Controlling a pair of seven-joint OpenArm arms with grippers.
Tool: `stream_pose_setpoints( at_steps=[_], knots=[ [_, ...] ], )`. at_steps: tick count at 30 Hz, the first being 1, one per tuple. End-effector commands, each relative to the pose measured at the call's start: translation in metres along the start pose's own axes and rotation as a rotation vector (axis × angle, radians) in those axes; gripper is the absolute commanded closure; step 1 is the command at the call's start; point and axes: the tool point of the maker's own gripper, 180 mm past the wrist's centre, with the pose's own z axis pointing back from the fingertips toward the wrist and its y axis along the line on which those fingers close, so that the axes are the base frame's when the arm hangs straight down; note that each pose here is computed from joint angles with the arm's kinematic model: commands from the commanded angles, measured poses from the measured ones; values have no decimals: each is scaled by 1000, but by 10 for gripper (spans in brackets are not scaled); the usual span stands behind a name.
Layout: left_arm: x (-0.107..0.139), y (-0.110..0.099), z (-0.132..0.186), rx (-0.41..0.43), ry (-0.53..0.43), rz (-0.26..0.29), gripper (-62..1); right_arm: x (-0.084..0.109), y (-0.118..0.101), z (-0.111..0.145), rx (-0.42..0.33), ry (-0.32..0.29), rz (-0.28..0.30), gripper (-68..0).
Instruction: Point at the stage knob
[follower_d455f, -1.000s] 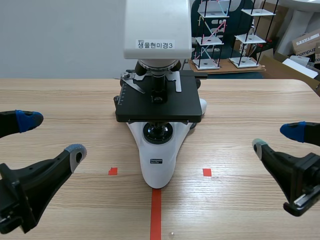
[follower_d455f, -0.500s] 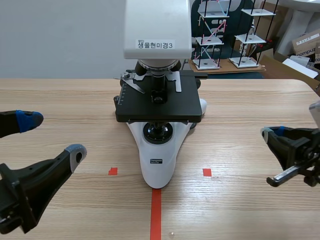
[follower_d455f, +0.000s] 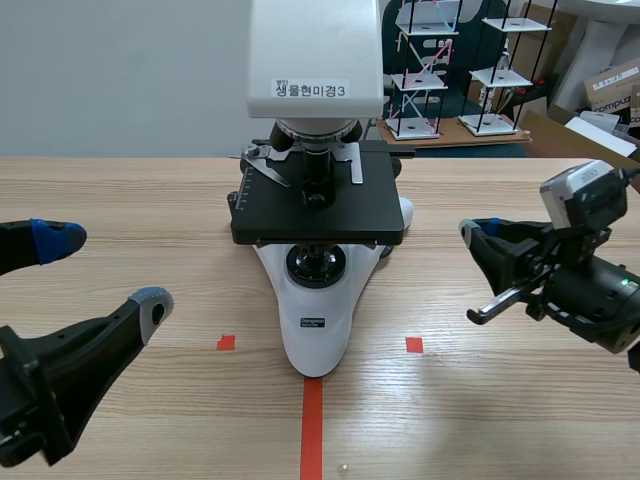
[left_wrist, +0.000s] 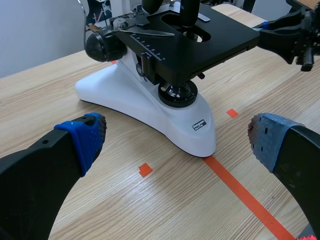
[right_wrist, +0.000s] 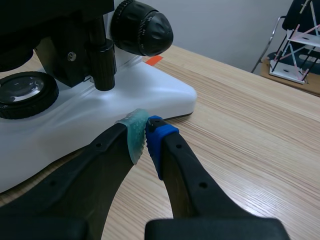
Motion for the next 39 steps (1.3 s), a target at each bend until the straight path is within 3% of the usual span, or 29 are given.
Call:
stream_pose_setpoints(
  at_steps=[1, 10, 39],
  knots=[
    [7, -1, 0, -3, -27, 3, -602, 17, -2, -10, -1, -63, 7, -43],
    [7, -1, 0, -3, -27, 3, -602, 21, 12, -34, 54, -83, 5, -43],
    [7, -1, 0, -3, -26, 3, -602, 17, 18, -33, 69, -74, -1, -44]
  ],
)
